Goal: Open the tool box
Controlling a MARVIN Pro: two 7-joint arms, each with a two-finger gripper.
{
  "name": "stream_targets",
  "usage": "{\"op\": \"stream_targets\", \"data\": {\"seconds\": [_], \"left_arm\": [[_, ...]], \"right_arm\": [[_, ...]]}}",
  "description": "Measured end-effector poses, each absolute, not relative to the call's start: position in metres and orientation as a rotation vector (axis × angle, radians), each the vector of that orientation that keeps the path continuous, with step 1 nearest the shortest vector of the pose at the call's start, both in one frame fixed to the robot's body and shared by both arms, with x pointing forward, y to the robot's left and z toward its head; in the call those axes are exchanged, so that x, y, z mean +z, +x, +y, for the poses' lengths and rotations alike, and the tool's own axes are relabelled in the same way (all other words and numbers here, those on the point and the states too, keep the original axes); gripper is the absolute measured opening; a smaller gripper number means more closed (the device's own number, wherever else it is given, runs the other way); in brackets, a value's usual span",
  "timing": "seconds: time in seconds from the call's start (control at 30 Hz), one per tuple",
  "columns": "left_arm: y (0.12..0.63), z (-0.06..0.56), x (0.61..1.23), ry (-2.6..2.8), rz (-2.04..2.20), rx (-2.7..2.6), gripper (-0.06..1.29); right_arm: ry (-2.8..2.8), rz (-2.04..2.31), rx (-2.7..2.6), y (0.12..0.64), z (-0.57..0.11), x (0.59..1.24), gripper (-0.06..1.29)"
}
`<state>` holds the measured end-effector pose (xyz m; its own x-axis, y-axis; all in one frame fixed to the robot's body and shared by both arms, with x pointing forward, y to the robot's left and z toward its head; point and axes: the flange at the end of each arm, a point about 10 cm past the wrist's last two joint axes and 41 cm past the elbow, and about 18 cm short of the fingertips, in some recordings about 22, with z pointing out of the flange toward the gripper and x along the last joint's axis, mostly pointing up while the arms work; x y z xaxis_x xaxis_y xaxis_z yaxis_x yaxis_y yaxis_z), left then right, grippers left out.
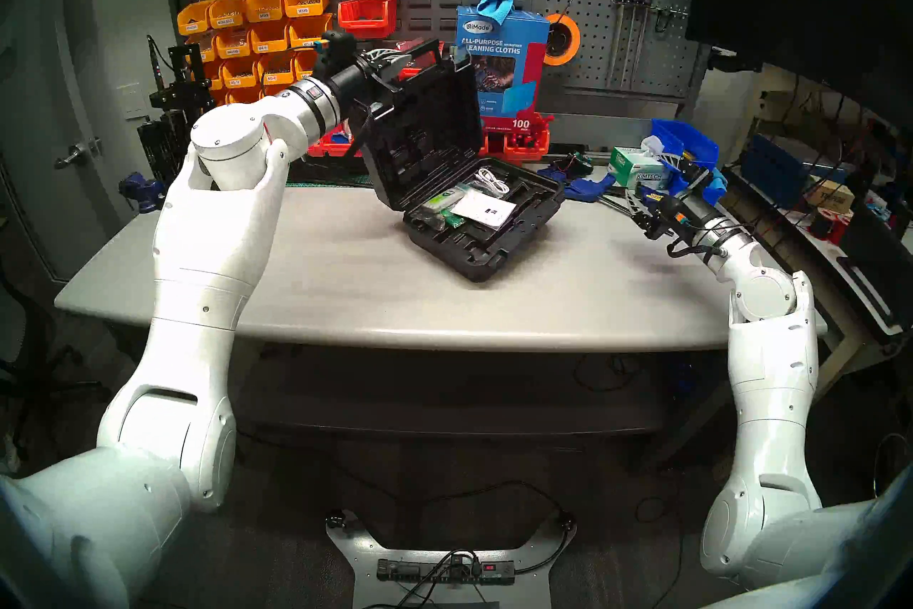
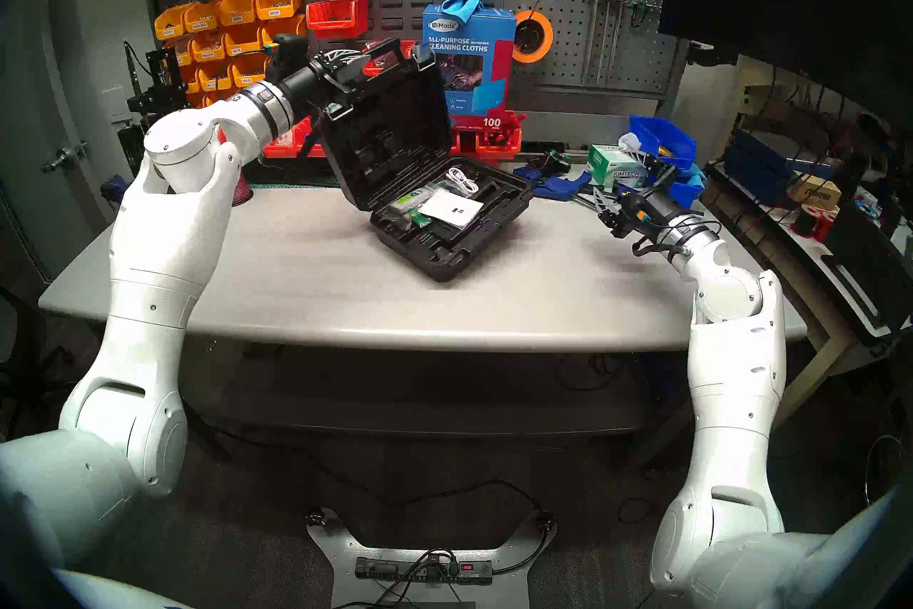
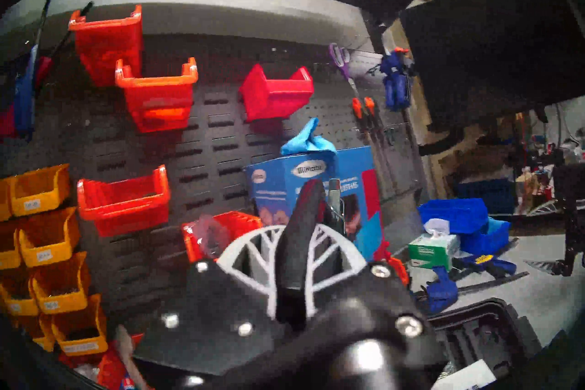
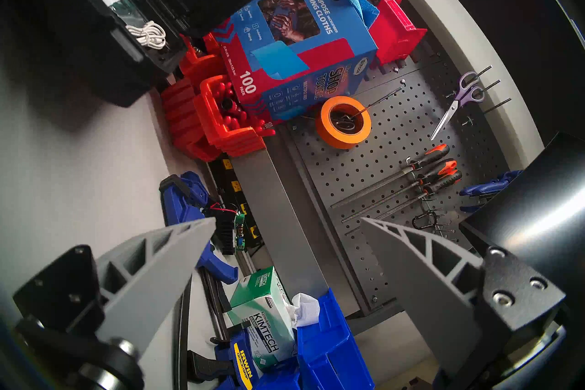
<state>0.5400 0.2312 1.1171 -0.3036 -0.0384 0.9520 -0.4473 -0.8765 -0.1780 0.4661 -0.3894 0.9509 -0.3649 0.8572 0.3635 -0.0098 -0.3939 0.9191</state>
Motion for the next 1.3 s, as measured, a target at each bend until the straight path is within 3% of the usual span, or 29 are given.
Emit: {"op": "stream_targets", "data": {"seconds": [0.13, 0.23, 1.17, 1.23, 1.27, 1.3], "left_arm": [[0.553, 0.252, 1.119, 1.764, -0.462, 2.261, 0.10], [0.563, 0.266, 1.119, 1.837, -0.357, 2.252, -0.02], [0.612, 0.320, 1.111, 2.174, 0.089, 2.169, -0.01], [0.612, 0.321, 1.114, 2.162, 0.086, 2.179, 0.06], [0.612, 0.322, 1.116, 2.154, 0.083, 2.185, 0.51], [0.611, 0.322, 1.117, 2.149, 0.082, 2.189, 0.65]], "right_arm": [[1.234, 1.193, 1.822, 0.466, -0.389, 0.951, 1.19], [1.234, 1.193, 1.823, 0.466, -0.389, 0.951, 1.19], [1.233, 1.193, 1.823, 0.466, -0.389, 0.951, 1.19], [1.233, 1.193, 1.823, 0.466, -0.389, 0.951, 1.19], [1.233, 1.193, 1.823, 0.466, -0.389, 0.951, 1.19], [1.233, 1.193, 1.823, 0.466, -0.389, 0.951, 1.19]]}}
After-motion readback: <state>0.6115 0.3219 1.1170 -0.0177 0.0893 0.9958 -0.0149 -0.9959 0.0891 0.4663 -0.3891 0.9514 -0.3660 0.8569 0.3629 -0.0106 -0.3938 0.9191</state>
